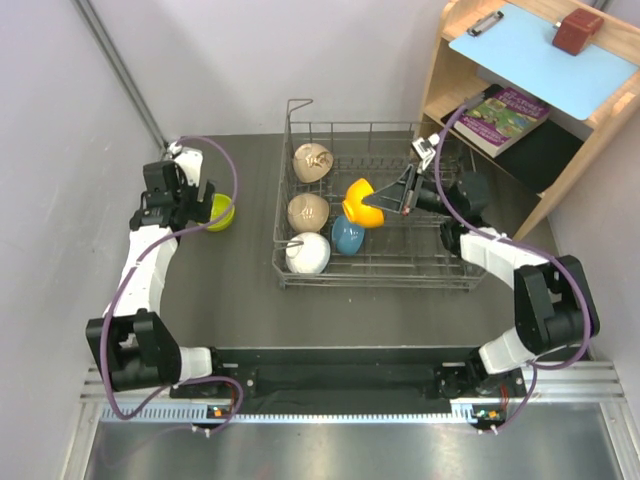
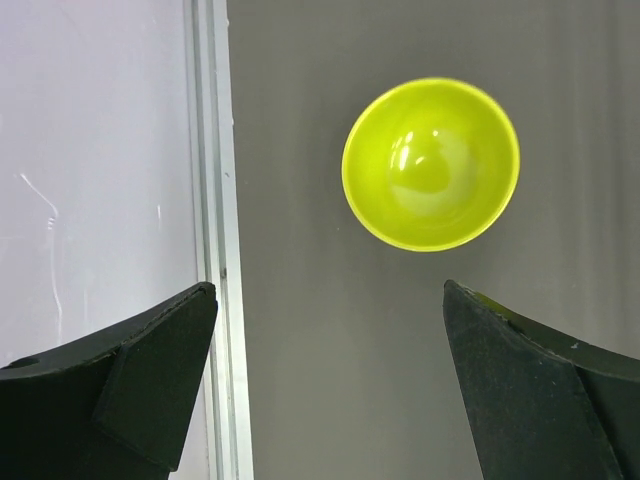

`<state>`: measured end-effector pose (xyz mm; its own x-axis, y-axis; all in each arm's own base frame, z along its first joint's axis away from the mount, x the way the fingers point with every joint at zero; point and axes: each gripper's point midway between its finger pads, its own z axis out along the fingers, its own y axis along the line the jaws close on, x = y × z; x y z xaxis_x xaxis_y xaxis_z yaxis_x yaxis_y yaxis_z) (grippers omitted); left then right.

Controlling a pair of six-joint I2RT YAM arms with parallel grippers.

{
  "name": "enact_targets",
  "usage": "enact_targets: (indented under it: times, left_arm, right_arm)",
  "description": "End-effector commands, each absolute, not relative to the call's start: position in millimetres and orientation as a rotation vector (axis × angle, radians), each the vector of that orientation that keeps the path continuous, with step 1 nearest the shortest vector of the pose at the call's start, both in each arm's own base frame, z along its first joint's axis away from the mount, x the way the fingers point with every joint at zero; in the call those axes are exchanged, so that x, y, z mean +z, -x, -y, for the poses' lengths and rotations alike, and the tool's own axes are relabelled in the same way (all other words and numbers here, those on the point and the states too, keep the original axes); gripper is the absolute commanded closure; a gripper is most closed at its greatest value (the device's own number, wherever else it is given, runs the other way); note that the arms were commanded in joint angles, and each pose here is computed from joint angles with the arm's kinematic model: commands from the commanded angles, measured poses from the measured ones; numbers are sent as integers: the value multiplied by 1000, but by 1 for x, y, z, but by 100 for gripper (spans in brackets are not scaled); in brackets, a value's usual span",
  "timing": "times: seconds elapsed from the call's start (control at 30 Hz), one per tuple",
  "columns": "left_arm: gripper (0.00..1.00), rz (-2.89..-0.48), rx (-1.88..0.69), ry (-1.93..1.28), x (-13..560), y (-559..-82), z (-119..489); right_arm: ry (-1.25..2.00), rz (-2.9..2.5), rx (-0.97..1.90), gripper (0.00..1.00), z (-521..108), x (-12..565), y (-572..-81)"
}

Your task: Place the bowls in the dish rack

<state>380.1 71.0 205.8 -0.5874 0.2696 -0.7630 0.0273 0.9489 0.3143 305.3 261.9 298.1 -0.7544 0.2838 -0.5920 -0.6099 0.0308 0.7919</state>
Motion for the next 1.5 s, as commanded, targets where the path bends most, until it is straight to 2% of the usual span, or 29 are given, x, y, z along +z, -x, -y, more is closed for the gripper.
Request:
enact_targets:
  times: [0.0, 0.53, 0.87, 1.13, 1.47]
  left_arm:
    - [1, -2151, 330, -238, 200, -388, -76]
    - [1, -2163, 324, -251, 190, -388, -80]
    - [1, -2175, 315, -240, 186, -387, -79]
    - [1, -2172, 313, -238, 188, -385, -78]
    - [1, -2163, 315, -234, 191, -383, -79]
  right_arm:
    - [343, -1560, 1833, 100, -249, 318, -293]
    - [144, -1618, 1865, 100, -201, 254, -317]
    - [133, -1547, 1877, 100, -191, 274, -320]
    - [70, -1531, 1802, 100, -175, 277, -315]
    - [-52, -1726, 1582, 100, -169, 227, -329]
